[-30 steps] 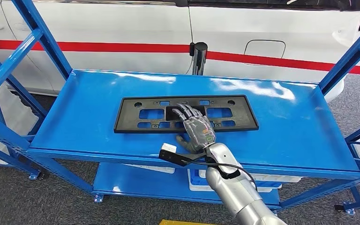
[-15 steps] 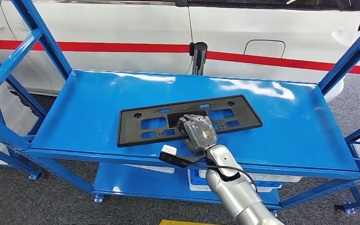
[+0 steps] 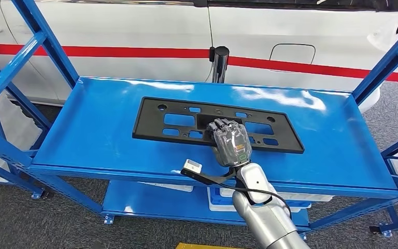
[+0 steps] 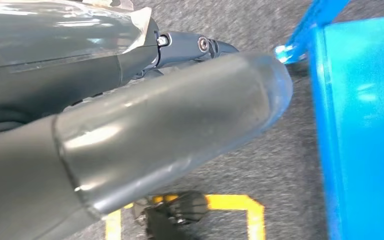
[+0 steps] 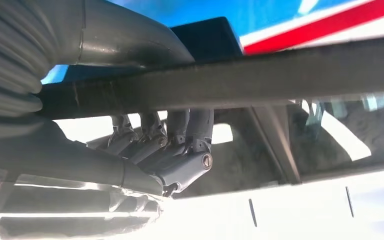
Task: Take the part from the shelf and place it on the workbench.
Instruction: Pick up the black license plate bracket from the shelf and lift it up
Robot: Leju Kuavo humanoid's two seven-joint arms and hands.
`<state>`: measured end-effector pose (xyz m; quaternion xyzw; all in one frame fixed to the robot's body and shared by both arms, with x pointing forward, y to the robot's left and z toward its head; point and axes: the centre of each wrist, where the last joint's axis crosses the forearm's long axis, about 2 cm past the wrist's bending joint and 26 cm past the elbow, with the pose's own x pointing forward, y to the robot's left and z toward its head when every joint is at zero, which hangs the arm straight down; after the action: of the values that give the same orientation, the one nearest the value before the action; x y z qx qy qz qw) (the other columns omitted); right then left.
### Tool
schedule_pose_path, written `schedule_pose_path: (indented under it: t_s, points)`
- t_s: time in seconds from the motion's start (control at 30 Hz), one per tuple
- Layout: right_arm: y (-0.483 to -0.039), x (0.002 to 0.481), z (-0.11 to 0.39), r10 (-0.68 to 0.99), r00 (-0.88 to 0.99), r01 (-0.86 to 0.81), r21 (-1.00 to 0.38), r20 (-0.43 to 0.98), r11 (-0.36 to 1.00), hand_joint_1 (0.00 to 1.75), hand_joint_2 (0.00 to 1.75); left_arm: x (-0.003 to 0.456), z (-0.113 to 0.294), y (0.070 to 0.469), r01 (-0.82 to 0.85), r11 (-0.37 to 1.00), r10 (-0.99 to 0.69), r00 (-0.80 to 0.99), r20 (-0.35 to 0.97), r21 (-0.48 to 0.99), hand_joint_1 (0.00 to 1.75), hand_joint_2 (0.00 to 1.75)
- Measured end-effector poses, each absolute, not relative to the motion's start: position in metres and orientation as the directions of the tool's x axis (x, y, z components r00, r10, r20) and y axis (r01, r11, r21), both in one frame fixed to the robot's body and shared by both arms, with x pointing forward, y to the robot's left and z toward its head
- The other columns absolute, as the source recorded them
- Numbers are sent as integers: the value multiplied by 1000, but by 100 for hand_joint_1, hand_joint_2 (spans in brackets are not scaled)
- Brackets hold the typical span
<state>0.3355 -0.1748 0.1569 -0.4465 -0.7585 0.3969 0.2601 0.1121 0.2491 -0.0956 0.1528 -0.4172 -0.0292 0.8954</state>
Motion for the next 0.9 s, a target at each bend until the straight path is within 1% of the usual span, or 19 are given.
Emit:
schedule_pose_path:
  t_s: [0.17, 0.33, 0.57, 0.7, 0.9]
  points:
    - [-178, 325, 182, 906, -414, 665, -709, -91, 233, 175, 175, 114, -95, 245, -81, 972, -120, 631, 767, 219, 0, 0]
    - [-180, 309, 222, 913, -393, 779, -567, -108, 268, 175, 175, 115, -95, 242, -83, 976, -104, 638, 763, 202, 0, 0]
    - [-184, 291, 251, 916, -386, 840, -451, -109, 300, 175, 175, 117, -94, 237, -77, 982, -74, 686, 724, 173, 0, 0]
    - [-185, 285, 258, 915, -388, 851, -423, -106, 312, 175, 175, 117, -94, 234, -54, 984, -71, 746, 662, 168, 0, 0]
    - [-182, 283, 262, 895, -445, 824, -406, -35, 394, 175, 175, 115, -94, 228, -104, 990, 24, 798, 603, 98, 0, 0]
